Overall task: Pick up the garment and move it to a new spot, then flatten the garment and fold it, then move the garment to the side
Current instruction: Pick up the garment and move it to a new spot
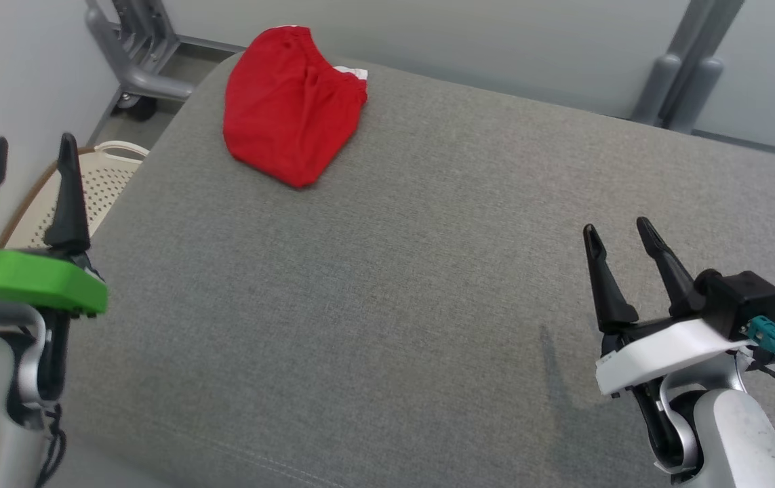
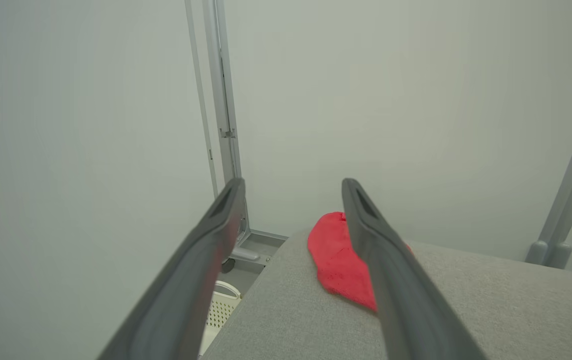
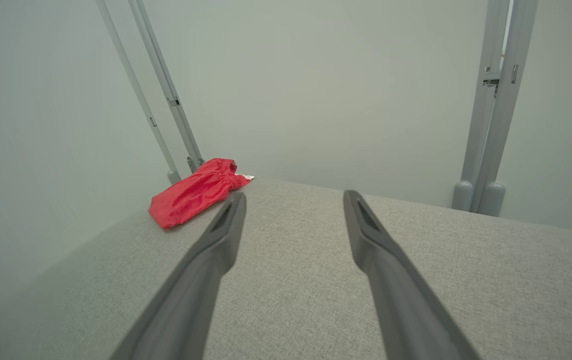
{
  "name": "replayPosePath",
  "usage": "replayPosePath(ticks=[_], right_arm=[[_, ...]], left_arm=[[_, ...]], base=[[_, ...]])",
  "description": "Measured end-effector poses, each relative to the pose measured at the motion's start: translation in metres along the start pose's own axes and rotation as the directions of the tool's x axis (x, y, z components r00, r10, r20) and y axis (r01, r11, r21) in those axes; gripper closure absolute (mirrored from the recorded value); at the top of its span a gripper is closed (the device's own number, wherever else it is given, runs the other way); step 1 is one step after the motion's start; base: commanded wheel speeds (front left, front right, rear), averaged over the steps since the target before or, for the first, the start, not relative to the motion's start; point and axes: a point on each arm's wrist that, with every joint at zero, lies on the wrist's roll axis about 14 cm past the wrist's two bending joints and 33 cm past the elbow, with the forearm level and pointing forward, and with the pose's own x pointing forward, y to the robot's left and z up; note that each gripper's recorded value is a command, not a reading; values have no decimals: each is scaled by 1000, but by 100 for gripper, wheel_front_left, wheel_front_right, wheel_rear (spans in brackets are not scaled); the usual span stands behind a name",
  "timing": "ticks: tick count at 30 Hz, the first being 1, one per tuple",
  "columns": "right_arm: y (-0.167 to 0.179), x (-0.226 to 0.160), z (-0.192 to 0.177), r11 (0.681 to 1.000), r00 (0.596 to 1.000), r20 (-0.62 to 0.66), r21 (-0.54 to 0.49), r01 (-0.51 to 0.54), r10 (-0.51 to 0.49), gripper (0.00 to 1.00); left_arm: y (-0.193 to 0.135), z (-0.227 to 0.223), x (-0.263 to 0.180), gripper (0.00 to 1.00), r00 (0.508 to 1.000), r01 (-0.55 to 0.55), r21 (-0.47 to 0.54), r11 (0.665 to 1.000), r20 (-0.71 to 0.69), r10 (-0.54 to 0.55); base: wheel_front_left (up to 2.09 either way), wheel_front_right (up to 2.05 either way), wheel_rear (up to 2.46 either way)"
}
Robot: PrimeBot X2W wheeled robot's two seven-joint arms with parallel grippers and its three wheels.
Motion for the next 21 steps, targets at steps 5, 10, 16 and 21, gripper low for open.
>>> replayPosePath(ticks=[5,10,16,21], right_arm=[[-26,-1,16,997,997,42,-36,63,-61,0],[-45,0,21,994,993,69,-39,99,-96,0],[-75,1,17,986,985,87,-61,157,-152,0],[-104,-8,7,971,972,75,-73,227,-221,0]], left_arm=[[-19,5,63,0,993,98,72,993,-75,-92],[-34,-17,107,0,975,146,101,984,-181,-126],[-49,-73,149,0,929,170,114,979,-349,-120],[-64,-128,169,0,872,191,113,975,-475,-116]], base=[[0,0,0],[0,0,0],[0,0,0],[0,0,0]])
